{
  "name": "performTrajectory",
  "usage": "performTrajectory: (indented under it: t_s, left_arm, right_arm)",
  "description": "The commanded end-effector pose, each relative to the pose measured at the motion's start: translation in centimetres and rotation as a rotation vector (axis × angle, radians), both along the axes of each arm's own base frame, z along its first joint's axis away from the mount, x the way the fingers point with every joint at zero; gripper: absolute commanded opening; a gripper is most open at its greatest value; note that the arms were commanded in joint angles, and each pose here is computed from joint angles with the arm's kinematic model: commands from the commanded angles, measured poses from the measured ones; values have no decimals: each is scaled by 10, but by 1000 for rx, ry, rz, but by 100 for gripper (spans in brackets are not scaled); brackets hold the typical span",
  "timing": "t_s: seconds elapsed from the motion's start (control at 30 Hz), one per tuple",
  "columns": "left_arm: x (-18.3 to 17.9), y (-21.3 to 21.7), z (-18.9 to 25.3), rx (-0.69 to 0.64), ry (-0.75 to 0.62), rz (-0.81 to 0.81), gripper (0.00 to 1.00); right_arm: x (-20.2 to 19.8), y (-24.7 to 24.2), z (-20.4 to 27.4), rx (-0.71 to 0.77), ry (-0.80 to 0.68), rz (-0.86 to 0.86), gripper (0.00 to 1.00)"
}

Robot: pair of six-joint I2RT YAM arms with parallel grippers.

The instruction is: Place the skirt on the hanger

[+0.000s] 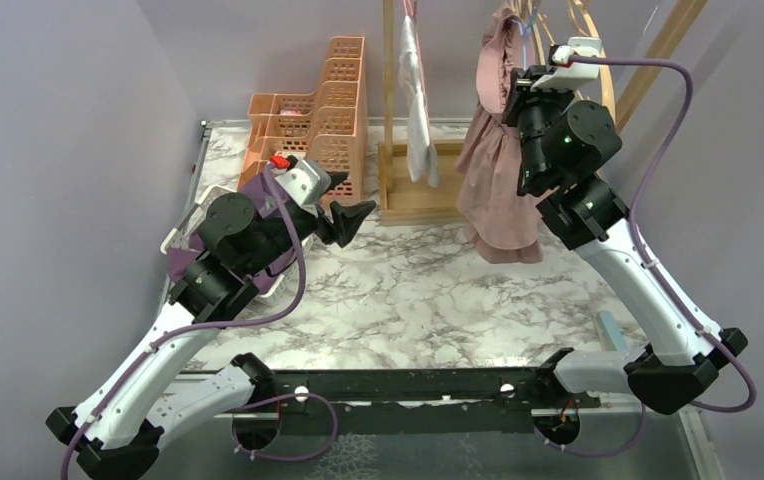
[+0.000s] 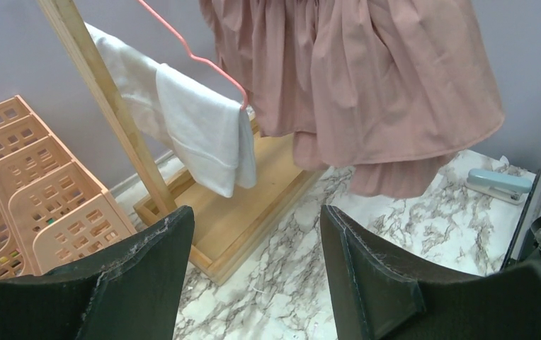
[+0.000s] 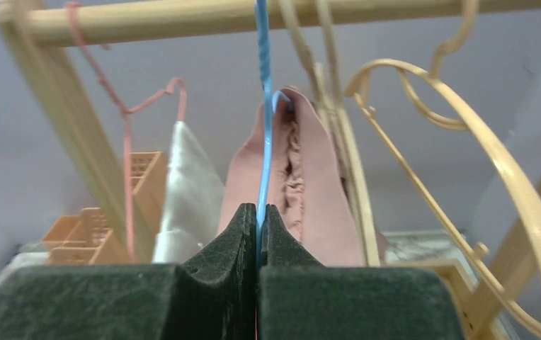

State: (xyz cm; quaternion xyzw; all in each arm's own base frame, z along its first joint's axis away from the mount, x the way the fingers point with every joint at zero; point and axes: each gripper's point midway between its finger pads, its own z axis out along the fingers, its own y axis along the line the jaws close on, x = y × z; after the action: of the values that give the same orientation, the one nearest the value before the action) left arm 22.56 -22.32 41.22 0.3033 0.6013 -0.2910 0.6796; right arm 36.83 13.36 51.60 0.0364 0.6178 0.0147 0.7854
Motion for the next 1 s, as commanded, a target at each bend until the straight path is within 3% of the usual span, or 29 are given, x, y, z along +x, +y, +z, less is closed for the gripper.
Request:
performTrajectory:
  t_s: [0.0,0.2,0.67,0.97]
  left_arm:
    - [1,6,1,-6,-5,29,68]
    - [-2,9,1,-15,0,30,68]
    - [-7,18,-6,-33,34,62,68]
    - [0,25,-12,-24,57,118,68]
  right_arm:
    - [-21,39,41,-34,-138,273,1]
    - [-2,64,31,-53,-60,333,1]
    - [68,101,12,-51,39,275,1]
    - [95,99,-17,-40,114,226,1]
